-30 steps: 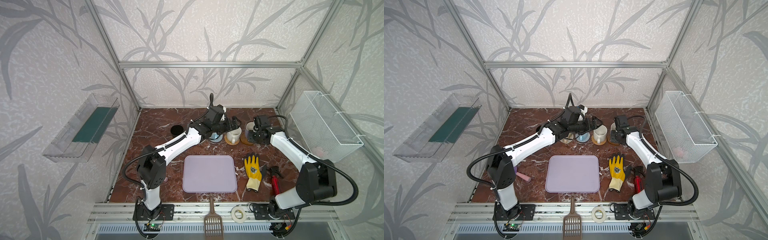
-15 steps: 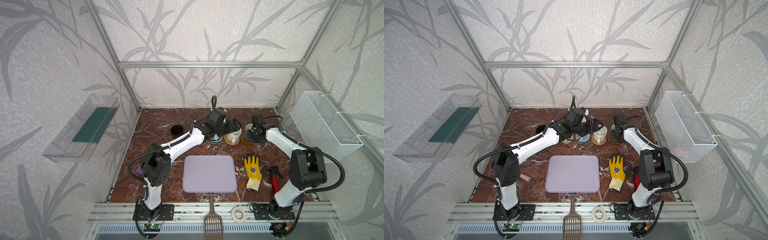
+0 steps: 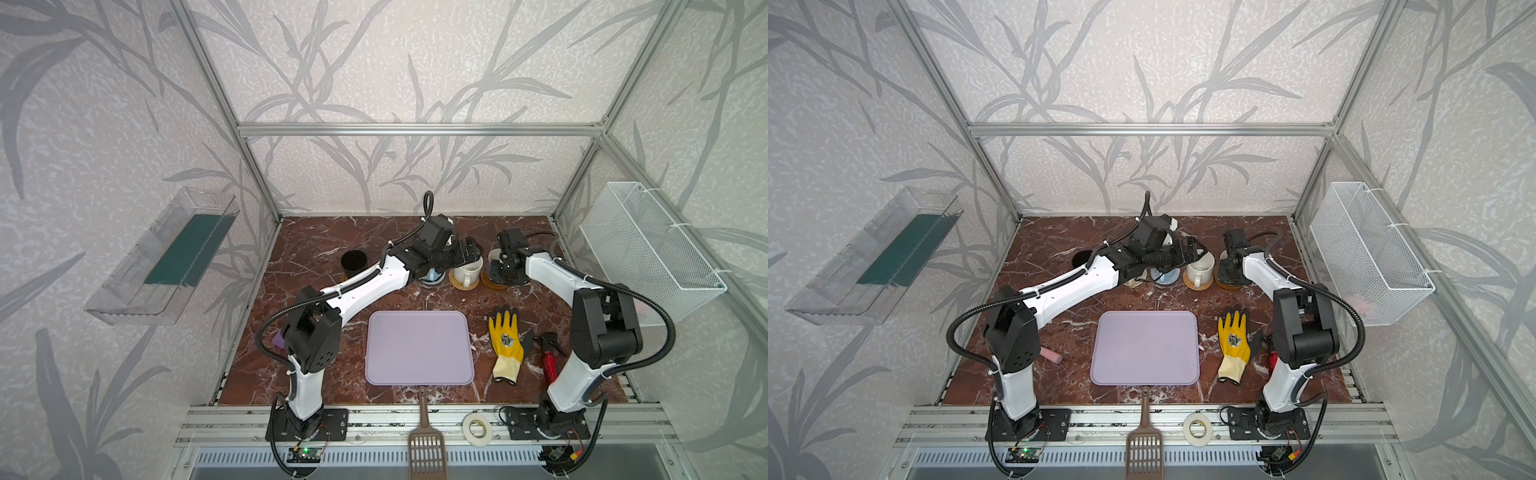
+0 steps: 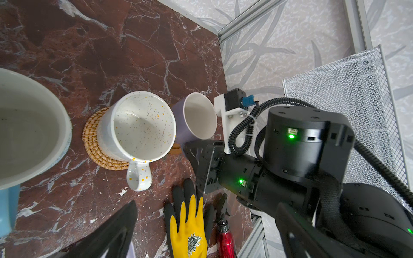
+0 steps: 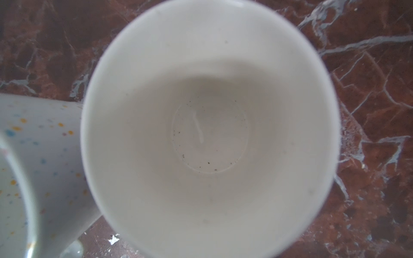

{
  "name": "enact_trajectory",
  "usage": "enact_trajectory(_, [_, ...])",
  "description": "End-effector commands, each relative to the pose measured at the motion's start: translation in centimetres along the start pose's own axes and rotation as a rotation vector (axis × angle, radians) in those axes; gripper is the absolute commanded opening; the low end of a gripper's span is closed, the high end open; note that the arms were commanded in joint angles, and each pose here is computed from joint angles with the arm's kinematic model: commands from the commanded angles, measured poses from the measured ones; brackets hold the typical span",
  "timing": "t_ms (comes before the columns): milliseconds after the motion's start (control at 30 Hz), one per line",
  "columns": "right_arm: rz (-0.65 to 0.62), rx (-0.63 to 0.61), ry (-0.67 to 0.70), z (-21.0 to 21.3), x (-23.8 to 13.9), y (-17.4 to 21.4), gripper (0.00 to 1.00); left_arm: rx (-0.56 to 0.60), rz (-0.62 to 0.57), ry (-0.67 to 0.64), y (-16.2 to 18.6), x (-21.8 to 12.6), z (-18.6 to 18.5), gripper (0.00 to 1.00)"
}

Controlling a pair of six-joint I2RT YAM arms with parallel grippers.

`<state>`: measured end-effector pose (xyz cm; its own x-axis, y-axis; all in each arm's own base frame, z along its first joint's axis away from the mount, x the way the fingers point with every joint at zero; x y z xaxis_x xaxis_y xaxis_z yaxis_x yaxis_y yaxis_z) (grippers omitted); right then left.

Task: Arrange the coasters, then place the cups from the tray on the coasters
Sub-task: 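Lower the lavender mug onto the wooden coaster and open the right gripper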

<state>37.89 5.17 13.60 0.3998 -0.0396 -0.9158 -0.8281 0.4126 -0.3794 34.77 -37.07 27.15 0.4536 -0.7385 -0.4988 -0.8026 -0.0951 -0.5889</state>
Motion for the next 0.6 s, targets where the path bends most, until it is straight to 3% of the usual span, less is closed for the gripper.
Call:
enact_trajectory(0, [-0.085,0.021,-0.032,0.7,-1.0,-1.9,0.0,0.011,-0.018,-0.003,-0.1,0.0,-0.2,0.99])
enact_trajectory(567, [-0.011,0.018,-0.023,-0.6,0.6,1.0,0.0,-0.006,-0.014,0.003,0.4,0.4,0.4,0.99])
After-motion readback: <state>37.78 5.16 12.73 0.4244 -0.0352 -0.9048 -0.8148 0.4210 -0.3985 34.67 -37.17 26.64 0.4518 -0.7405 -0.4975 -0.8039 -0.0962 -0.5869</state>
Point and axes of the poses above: each gripper's point midway between its finger pads, its own x axis out along the fingers, its own z axis along the line the jaws close on, y = z × x, the point moved 7 cm from there along -x, back along the fingers, and after that the axes turned 12 degrees about x, right-handed, at the moved point
